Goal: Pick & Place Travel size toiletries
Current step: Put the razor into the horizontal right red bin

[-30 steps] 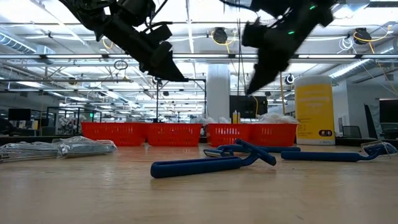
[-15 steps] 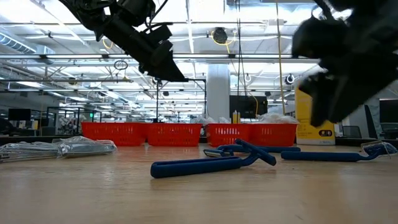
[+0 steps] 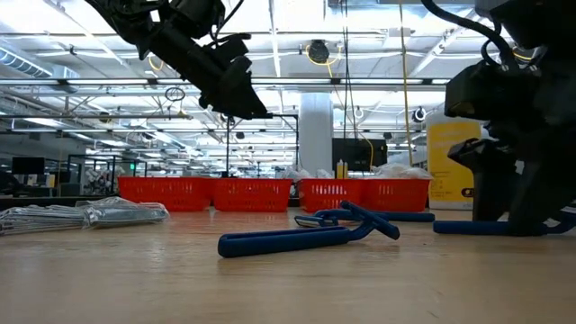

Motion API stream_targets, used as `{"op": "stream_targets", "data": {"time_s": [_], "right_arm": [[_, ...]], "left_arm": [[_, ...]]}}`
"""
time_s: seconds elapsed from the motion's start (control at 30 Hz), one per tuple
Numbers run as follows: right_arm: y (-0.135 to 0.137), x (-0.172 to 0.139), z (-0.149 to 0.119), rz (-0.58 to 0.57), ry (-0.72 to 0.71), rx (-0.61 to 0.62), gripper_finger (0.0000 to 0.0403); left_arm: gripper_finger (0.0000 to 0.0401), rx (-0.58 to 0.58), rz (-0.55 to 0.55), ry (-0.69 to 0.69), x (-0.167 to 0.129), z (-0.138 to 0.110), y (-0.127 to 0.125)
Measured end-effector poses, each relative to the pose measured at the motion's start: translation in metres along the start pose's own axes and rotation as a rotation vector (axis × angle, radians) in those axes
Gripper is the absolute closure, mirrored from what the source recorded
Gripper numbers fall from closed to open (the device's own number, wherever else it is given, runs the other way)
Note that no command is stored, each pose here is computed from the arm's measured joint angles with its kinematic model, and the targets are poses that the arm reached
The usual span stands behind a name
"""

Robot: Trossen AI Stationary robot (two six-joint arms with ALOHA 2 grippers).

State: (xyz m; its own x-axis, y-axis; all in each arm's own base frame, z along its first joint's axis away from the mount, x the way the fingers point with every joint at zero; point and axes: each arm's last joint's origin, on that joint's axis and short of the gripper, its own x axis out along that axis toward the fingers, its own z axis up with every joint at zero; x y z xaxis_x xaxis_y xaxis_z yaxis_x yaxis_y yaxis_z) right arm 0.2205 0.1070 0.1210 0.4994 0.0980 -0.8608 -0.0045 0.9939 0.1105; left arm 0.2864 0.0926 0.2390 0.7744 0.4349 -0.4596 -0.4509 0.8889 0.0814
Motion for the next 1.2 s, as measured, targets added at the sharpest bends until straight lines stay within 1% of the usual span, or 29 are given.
{"op": "stream_targets", "data": {"time_s": [0.07, 0.13, 0.33, 0.37, 0.43, 0.53, 0.63, 0.67, 0.77, 0.83, 0.93, 1.03, 1.1, 1.2], "right_arm": [[0.000, 0.000, -0.001, -0.001, 0.005, -0.021, 0.0235], [0.000, 0.000, -0.001, 0.010, 0.016, -0.031, 0.0261], [-0.001, 0.000, -0.005, 0.035, 0.069, -0.037, 0.0370], [-0.001, 0.000, -0.005, 0.038, 0.071, -0.046, 0.0381], [-0.001, 0.000, -0.005, 0.036, 0.068, -0.057, 0.0385], [-0.003, -0.002, -0.002, 0.020, 0.043, -0.064, 0.0379], [-0.008, -0.010, 0.004, -0.027, -0.003, -0.092, 0.0386], [-0.010, -0.014, 0.006, -0.062, -0.033, -0.107, 0.0386], [-0.013, -0.035, 0.028, -0.109, -0.246, -0.137, 0.0386], [-0.017, -0.048, 0.039, -0.152, -0.358, -0.180, 0.0386], [-0.027, -0.064, 0.057, -0.241, -0.537, -0.253, 0.0386], [-0.039, -0.078, 0.076, -0.334, -0.702, -0.302, 0.0386], [-0.050, -0.082, 0.085, -0.384, -0.785, -0.310, 0.0386], [-0.067, -0.086, 0.092, -0.411, -0.930, -0.300, 0.0386]], "left_arm": [[0.0118, 0.002, 0.000, 0.007, 0.000, -0.001, 0.000], [0.0118, 0.002, 0.000, 0.015, 0.000, -0.002, 0.000], [0.0118, -0.020, 0.000, 0.052, 0.003, -0.006, -0.001], [0.0119, -0.022, 0.001, 0.063, 0.004, -0.008, -0.001], [0.0118, -0.030, 0.001, 0.075, 0.009, -0.011, -0.002], [0.0118, -0.030, 0.002, 0.111, 0.017, -0.018, -0.004], [0.0118, -0.026, -0.013, 0.111, 0.023, -0.021, -0.007], [0.0119, -0.024, -0.022, 0.107, 0.024, -0.021, -0.009], [0.0118, -0.010, -0.075, 0.052, 0.025, -0.017, -0.017], [0.0119, 0.012, -0.115, 0.006, 0.024, -0.013, -0.025], [0.0119, 0.058, -0.173, -0.055, 0.020, -0.008, -0.037], [0.0119, 0.093, -0.227, -0.108, 0.016, -0.003, -0.048], [0.0119, 0.104, -0.246, -0.148, 0.014, -0.003, -0.054], [0.0119, 0.120, -0.277, -0.220, 0.011, -0.003, -0.059]]}}
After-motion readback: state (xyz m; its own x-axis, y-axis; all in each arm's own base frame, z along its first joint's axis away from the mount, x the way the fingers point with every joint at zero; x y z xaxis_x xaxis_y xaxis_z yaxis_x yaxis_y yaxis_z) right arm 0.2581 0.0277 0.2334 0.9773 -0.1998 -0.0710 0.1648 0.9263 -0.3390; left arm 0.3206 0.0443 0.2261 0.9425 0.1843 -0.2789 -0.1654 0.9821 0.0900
